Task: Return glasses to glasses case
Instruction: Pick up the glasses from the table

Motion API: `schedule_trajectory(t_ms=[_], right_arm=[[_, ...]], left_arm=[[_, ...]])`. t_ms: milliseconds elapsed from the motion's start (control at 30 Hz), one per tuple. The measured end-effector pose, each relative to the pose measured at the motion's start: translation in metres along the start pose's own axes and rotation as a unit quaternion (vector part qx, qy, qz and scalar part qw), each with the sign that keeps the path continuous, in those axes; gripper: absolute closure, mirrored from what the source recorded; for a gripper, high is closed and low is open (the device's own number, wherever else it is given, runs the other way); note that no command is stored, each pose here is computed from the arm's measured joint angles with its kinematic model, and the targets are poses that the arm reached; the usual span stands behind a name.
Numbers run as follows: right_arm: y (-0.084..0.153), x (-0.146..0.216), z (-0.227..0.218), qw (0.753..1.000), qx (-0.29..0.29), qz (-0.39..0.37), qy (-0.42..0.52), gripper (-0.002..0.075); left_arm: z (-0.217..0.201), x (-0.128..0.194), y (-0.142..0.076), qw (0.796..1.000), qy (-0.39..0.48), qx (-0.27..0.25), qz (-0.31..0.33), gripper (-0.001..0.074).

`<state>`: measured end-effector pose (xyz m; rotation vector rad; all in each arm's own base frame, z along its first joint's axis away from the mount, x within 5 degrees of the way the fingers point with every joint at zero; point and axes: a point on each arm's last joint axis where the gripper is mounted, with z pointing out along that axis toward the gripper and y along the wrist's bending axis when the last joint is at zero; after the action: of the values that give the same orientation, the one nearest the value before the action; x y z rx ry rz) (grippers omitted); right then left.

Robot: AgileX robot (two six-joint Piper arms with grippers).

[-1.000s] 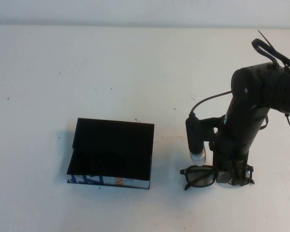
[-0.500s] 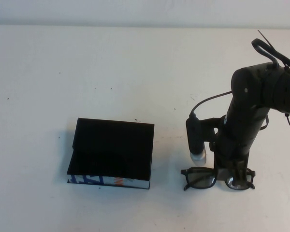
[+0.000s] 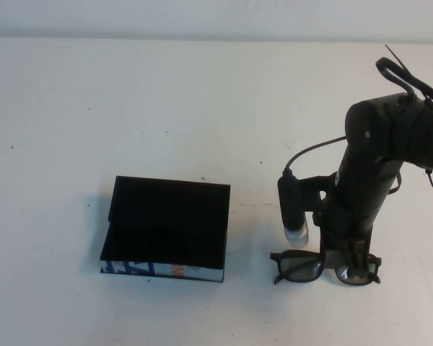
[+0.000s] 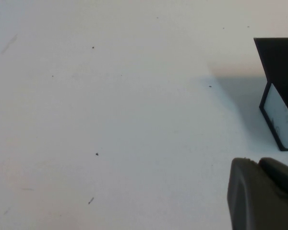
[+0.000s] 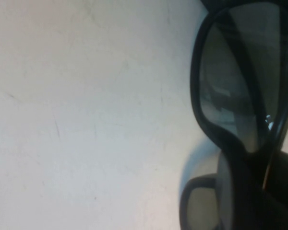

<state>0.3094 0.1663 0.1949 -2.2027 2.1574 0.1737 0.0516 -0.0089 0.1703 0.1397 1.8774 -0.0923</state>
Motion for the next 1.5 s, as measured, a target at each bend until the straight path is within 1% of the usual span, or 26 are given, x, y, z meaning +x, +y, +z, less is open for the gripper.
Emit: schedule_trajectory(t_ms=[200,400,500,1100,1200,1333,1367,1500], right_arm=[[0.000,0.000,0.000,1.000,-0.001,0.000,0.000,0.0623],[0.000,0.000,0.000,1.000,-0.001,0.000,0.000,0.0550],[0.000,0.000,0.000,1.000,-0.001,0.001,0.000,0.0536],[-0.003,0.000,0.010,1.000,-0.005,0.012,0.007,0.0531],[-0.002,0.001,0.010,1.000,-0.010,0.011,0.009,0.0552],[0.000,0.002,0.010,0.999,-0.024,0.013,0.018,0.0662],[0.001,0.003,0.009,0.999,-0.027,0.019,0.020,0.0671],[0.006,0.001,-0.001,0.998,-0.023,0.044,0.030,0.0671]], left_arm=[[0.000,0.000,0.000,1.000,0.000,0.000,0.000,0.0738],[0.000,0.000,0.000,1.000,0.000,0.000,0.000,0.0738],[0.000,0.000,0.000,1.000,0.000,0.000,0.000,0.0738],[0.000,0.000,0.000,1.000,0.000,0.000,0.000,0.0738],[0.000,0.000,0.000,1.000,0.000,0.000,0.000,0.0738],[0.000,0.000,0.000,1.000,0.000,0.000,0.000,0.0738],[0.000,0.000,0.000,1.000,0.000,0.000,0.000,0.0738],[0.000,0.000,0.000,1.000,0.000,0.000,0.000,0.0738]])
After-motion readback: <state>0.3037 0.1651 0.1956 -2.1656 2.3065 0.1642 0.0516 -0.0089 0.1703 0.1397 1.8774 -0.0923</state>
